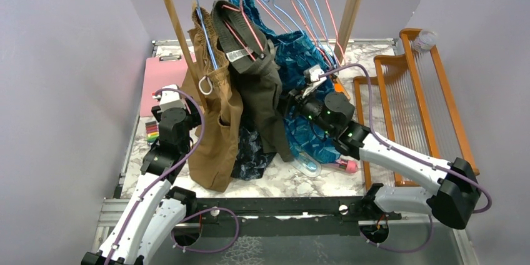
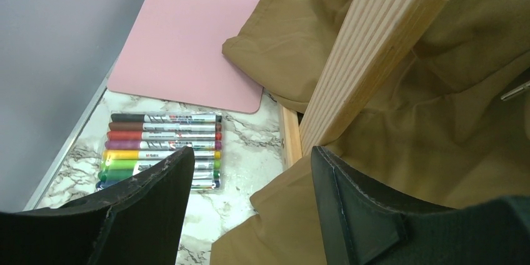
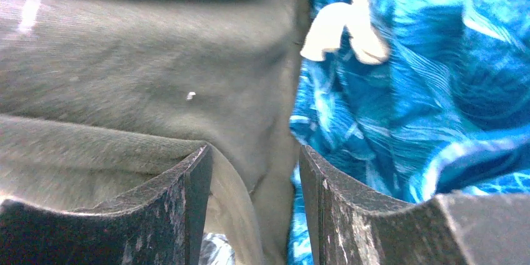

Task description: Place the shorts on the hanger

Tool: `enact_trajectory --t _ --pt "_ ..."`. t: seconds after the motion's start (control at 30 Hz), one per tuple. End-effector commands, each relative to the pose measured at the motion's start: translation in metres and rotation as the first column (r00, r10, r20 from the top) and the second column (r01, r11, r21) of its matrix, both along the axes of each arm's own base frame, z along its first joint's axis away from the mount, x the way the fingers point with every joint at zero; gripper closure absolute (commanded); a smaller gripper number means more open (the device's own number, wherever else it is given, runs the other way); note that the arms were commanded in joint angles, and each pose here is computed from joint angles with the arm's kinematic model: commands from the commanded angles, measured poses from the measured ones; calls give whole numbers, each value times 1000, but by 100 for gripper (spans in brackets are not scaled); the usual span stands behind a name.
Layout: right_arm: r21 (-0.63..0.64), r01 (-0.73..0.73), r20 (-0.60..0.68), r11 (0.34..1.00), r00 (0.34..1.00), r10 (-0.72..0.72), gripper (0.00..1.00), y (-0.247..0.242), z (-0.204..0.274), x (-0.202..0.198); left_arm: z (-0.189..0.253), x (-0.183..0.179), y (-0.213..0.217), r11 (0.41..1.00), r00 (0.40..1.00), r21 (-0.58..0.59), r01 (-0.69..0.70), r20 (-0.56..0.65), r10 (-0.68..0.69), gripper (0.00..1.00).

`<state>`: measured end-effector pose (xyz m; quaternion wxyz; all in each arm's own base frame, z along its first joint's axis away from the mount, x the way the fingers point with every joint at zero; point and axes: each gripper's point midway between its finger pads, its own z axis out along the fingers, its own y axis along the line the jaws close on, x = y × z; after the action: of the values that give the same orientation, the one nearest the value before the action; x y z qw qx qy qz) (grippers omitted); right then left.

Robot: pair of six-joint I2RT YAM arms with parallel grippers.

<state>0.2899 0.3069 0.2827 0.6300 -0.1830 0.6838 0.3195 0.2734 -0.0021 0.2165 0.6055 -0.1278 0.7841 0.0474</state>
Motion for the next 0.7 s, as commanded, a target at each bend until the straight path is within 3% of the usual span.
enact_trajectory --t 0.0,0.13,0.33,0.47,0.67 --pt "40 -223 107 974 970 218 43 9 37 -44 4 2 0 1000 1000 3 -3 23 3 29" --pt "9 -268 140 963 954 264 41 -9 51 -69 4 3 -1 1000 1000 4 -1 24 1 29" --pt "40 -182 218 983 961 169 39 -44 108 -79 4 5 -3 1000 1000 1 7 27 -7 29" --pt "59 -210 212 976 958 193 36 -38 150 -81 3 6 -4 1000 1000 3 11 21 -11 29" --pt "63 -236 165 970 961 223 33 -22 174 -74 3 4 -1 1000 1000 8 2 19 -2 29"
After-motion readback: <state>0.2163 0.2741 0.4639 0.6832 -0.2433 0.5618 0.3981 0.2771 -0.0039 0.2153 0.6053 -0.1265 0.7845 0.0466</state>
